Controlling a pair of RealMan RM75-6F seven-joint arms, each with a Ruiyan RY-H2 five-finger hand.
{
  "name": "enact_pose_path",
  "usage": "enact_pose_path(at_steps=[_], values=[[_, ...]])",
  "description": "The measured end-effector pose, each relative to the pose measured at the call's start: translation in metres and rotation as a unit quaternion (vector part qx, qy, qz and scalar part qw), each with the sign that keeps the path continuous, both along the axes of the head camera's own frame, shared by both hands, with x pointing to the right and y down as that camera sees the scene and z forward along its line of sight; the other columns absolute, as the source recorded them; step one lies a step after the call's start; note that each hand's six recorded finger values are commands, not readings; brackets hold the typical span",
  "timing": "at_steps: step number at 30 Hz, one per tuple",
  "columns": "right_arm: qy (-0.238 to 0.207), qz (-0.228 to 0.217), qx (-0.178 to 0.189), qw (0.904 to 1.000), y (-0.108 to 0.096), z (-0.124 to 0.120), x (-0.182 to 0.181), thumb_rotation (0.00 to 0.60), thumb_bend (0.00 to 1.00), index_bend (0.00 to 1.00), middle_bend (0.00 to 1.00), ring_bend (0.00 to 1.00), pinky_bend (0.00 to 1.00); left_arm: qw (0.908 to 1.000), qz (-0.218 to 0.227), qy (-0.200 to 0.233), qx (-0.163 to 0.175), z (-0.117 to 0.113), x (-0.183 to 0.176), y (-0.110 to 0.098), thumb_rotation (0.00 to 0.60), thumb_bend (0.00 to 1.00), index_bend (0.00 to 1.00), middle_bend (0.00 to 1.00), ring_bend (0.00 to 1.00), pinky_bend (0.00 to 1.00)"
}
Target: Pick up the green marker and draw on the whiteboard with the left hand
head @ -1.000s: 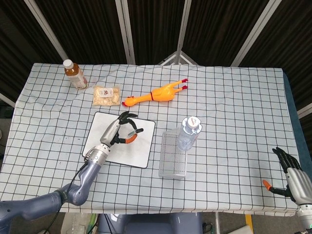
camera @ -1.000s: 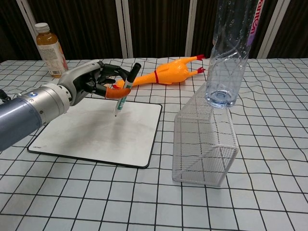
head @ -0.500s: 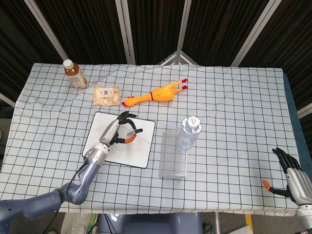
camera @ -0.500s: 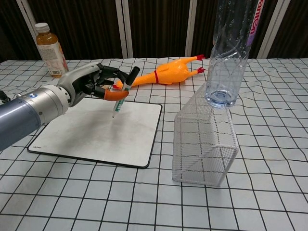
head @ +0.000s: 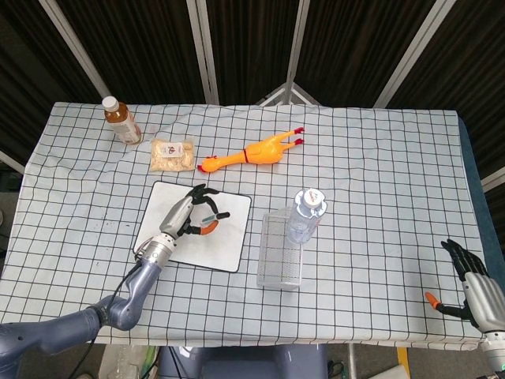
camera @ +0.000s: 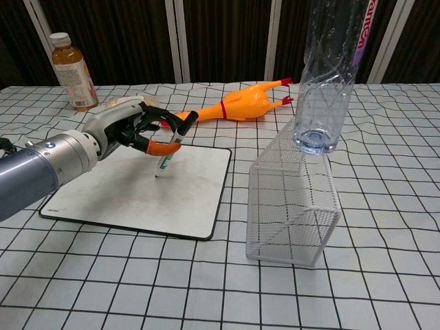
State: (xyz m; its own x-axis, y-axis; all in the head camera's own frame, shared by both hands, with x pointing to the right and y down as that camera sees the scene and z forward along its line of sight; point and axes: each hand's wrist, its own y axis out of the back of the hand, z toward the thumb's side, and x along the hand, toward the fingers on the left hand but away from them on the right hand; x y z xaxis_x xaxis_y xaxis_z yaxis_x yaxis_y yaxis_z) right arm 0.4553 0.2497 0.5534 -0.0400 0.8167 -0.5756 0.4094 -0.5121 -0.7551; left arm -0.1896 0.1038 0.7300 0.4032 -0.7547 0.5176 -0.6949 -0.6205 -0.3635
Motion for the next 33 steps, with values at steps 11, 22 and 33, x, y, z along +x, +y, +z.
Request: enact_pose_path(at_steps=[11,22,33], values=[[0.004,0.000,-0.001,1.0000,0.001,0.001,0.001,0.600,0.27,0.00,0.00,0.00,0.00,0.9992,0.005,-0.037,0.016,0.012,-0.015,-0.010,0.600,0.54,0.73,0.19,0.00,0.00],[0.007,0.000,-0.002,1.0000,0.001,0.002,0.001,0.600,0.27,0.00,0.00,0.00,0.00,0.9976,-0.025,-0.050,0.042,0.013,-0.042,-0.036,0.600,0.54,0.74,0.19,0.00,0.00],[0.003,-0.001,0.001,1.0000,0.001,0.000,-0.001,0.600,0.27,0.00,0.00,0.00,0.00,0.9964,-0.071,0.032,0.032,-0.014,-0.032,-0.047,0.600,0.54,0.73,0.19,0.00,0.00]])
